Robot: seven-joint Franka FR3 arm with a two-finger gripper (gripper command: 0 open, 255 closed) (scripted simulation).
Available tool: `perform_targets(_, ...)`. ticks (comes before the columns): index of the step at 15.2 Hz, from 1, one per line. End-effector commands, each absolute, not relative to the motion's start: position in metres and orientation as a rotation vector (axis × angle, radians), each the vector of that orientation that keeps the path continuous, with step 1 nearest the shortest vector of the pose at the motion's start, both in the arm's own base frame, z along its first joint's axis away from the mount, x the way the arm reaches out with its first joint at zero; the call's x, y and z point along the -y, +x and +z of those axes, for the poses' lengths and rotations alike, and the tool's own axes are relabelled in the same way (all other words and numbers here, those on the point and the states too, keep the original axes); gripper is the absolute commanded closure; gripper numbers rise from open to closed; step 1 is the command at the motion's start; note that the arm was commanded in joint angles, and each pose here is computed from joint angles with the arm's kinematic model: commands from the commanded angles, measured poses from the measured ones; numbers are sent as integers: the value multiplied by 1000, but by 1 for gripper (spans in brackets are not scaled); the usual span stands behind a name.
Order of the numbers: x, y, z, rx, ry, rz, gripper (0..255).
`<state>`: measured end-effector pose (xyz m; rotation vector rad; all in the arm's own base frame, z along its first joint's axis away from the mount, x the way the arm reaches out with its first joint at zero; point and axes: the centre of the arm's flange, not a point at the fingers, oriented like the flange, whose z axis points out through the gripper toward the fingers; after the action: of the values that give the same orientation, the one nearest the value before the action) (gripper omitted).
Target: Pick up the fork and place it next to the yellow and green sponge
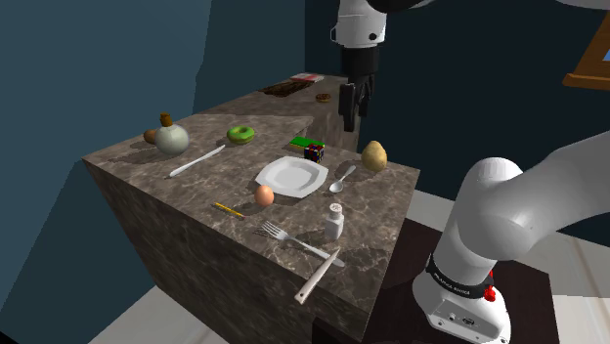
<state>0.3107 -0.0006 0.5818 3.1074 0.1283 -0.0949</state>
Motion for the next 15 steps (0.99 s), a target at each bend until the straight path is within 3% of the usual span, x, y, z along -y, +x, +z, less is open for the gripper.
perform_targets(1,1,311,582,-128,3107,-95,0)
perform_targets(15,-97,357,438,-107,3131,-4,0)
